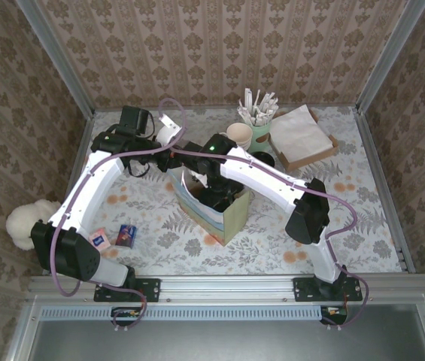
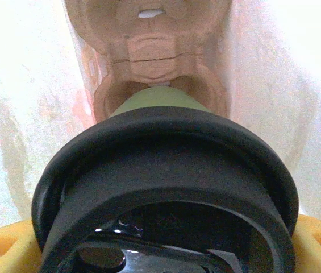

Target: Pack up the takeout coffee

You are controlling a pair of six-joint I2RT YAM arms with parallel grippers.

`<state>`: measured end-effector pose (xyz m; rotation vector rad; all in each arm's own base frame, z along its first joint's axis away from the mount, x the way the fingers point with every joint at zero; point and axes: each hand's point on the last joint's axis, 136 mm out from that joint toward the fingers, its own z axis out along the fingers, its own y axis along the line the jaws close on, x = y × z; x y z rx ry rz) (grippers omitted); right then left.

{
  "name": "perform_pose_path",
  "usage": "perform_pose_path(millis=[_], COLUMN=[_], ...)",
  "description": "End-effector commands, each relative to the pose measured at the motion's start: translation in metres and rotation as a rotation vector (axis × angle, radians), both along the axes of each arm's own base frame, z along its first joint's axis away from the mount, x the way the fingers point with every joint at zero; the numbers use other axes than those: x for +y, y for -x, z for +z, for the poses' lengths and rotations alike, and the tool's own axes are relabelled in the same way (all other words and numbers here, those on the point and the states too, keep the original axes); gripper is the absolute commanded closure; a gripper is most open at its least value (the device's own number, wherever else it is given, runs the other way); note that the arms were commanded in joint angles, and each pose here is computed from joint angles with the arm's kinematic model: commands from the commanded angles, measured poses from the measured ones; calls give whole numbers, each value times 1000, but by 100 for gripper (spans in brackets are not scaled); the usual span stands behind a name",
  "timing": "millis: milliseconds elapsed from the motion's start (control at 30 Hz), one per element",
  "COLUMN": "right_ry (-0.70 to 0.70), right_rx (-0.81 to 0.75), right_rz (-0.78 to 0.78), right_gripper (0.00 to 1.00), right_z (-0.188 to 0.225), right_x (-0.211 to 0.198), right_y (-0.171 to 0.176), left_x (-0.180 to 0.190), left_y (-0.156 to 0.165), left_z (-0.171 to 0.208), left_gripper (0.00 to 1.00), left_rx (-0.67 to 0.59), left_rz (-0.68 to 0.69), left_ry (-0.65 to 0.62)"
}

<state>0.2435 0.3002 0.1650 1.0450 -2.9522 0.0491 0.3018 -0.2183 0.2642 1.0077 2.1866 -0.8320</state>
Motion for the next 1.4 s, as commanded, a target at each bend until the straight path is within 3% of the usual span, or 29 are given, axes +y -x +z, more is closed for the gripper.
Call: perform_pose_path(millis=[0,1367], right_ry=[-31,-65], right_rx=[-42,-68], right_rz=[10,18], right_gripper=[42,42], right_z=[11,8], right_x=[2,9], right_y=[-7,-12], left_x=[-4,-8], left_y=[9,10], left_z=[5,1], left_gripper=[100,100], left_rx=[3,16], left_rz=[-18,-31], left_ry=[22,22])
